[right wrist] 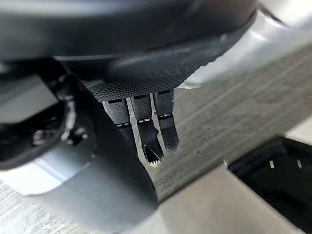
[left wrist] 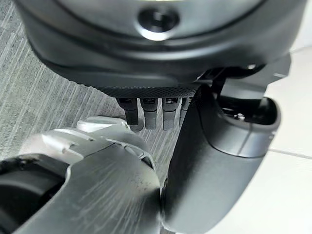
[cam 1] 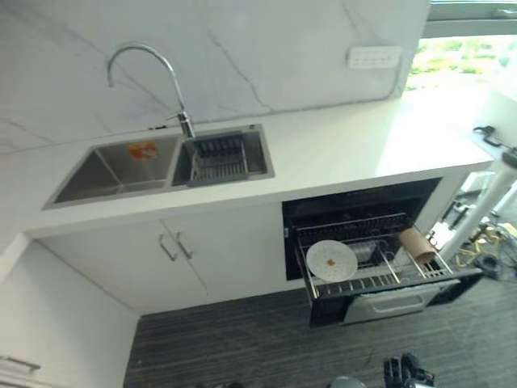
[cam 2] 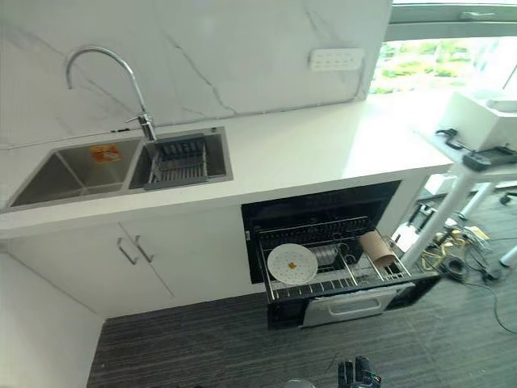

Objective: Place the dishes in the dishwasher.

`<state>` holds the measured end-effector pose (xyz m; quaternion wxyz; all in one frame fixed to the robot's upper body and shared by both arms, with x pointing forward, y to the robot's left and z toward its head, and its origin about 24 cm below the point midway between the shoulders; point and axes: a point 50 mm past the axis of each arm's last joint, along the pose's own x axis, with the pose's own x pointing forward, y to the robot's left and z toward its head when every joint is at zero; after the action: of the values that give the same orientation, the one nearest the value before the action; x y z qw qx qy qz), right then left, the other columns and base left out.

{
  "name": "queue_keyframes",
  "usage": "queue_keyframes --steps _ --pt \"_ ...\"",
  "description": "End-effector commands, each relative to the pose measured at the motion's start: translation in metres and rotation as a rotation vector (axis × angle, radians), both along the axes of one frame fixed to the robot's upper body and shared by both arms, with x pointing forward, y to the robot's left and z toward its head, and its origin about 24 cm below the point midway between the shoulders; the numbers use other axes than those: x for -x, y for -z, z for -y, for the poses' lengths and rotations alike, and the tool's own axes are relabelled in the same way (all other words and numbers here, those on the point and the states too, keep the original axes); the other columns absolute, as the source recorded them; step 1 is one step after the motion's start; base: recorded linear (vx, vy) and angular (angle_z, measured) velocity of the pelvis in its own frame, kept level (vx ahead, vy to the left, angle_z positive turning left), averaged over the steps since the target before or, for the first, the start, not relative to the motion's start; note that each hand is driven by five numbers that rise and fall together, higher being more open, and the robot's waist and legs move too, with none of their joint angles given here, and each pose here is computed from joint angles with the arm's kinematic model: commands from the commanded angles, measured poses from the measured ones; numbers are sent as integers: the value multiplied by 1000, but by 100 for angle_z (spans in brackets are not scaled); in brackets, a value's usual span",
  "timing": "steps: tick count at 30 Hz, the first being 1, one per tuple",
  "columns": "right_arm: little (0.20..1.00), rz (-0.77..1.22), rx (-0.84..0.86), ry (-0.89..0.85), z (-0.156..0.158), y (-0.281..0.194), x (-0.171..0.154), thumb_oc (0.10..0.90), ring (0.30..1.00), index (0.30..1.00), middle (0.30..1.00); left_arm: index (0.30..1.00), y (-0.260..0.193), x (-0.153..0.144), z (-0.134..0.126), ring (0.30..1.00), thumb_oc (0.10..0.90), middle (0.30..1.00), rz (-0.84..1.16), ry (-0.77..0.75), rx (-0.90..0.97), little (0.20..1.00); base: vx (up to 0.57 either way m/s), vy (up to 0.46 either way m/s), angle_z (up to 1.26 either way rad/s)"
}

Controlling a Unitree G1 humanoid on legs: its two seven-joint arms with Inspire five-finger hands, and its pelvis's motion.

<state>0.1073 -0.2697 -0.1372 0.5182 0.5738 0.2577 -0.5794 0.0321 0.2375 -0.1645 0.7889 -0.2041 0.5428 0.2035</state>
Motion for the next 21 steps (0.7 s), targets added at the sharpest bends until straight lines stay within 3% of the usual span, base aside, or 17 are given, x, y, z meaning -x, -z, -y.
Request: queue_keyframes --steps 1,9,21 --pt "300 179 96 96 36 -32 -46 400 300 300 300 900 -8 -8 -28 900 800 900 4 16 -80 900 32 -6 20" --pt "300 162 59 214 54 -40 -52 400 300 300 300 900 -5 -6 -17 900 800 900 -32 17 -74 900 52 -16 24" --pt "300 241 118 137 78 -83 -104 400 300 300 300 900 -7 -13 -14 900 800 900 -37 19 -91 900 32 -2 18"
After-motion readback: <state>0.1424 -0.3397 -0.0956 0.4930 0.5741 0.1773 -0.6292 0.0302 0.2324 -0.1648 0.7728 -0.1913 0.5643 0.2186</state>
